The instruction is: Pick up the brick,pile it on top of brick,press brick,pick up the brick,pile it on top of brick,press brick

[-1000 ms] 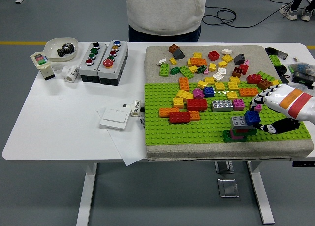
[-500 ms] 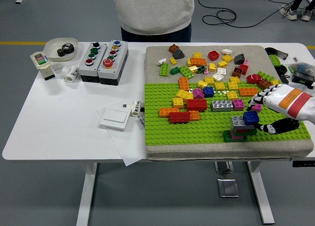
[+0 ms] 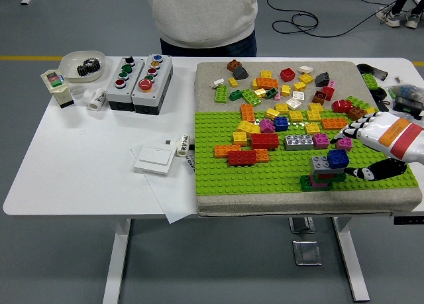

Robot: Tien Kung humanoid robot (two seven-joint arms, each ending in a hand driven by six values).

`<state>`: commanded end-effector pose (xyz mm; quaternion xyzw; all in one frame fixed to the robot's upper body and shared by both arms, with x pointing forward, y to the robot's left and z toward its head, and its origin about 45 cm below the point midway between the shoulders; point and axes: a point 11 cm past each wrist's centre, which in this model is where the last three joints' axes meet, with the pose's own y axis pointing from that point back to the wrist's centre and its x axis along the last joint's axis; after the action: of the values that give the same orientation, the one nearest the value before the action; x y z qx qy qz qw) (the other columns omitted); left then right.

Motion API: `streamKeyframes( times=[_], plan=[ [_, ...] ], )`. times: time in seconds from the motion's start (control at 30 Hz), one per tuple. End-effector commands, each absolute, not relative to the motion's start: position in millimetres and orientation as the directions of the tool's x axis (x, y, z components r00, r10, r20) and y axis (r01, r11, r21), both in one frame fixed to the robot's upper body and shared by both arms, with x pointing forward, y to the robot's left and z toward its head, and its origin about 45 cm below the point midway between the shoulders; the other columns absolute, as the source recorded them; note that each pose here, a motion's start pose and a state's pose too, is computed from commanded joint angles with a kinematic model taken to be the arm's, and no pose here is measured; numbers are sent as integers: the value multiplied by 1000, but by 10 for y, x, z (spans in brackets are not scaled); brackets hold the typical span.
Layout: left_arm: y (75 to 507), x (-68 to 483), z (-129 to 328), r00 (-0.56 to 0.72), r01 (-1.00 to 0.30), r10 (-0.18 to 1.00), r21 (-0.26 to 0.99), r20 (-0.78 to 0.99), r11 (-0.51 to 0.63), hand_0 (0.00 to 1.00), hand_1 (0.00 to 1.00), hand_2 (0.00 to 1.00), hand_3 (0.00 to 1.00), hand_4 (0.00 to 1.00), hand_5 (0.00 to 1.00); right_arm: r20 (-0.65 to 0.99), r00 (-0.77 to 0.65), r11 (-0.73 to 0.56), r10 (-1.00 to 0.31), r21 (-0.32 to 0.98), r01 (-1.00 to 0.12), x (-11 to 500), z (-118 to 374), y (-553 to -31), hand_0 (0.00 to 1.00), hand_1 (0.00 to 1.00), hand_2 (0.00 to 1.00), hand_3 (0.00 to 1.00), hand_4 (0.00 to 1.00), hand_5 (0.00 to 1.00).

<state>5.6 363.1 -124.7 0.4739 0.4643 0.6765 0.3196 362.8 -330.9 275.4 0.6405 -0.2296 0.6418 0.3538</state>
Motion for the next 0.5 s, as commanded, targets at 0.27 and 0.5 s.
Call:
streamKeyframes(
  times=[0.27,0.5],
  plan=[
    [3637,31,-1248,-342,12,873,931,348,-366,618,722,688,553,568,608,1000,6,-634,15,15,-773,3522,2942,-3320,724,743,820,853,802,419],
    [3646,22,-1246,-338,14,874,930,350,-367,617,721,689,553,568,608,997,37,-634,-70,-16,-773,3383,2909,-3317,725,728,781,734,774,431]
  ],
)
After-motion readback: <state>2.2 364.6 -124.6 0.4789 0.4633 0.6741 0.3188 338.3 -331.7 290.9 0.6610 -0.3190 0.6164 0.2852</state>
